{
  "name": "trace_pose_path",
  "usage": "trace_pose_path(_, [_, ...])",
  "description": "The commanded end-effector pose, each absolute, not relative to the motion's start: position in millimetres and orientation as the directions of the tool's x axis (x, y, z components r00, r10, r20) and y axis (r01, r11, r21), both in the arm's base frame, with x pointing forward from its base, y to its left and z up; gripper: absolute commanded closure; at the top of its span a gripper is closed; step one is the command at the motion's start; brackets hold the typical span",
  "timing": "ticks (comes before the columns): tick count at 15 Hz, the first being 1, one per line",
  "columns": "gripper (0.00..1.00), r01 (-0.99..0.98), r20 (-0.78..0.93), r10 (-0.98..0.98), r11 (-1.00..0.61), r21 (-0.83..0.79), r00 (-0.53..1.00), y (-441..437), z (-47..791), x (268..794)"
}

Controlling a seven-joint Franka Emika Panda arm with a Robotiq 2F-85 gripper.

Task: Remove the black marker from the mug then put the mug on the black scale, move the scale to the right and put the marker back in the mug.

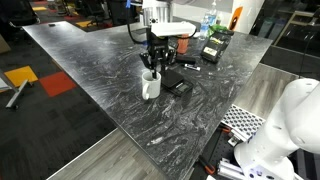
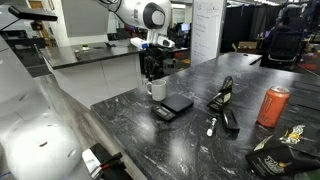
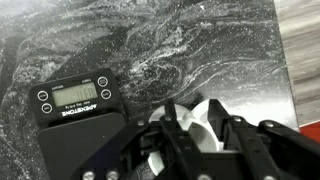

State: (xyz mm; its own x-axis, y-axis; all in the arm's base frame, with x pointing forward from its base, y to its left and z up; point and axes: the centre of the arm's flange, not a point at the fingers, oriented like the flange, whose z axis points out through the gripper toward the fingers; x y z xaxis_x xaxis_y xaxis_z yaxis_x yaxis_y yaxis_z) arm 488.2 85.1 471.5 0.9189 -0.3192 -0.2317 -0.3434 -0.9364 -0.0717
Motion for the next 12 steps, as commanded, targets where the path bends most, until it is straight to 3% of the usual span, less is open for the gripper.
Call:
trace_pose_path(1, [0.35,-0.324,-0.225,-0.3,-0.943,-0.075,0.927,73,477,514])
trace_pose_path(6, [0.0,-0.331,-0.269,-0.297,-0.94,-0.088,0.916,74,472,513])
trace_pose_path(12, [0.0,-0.337,-0.308,-0.297,-0.937,-0.085,0.904,76,455,519])
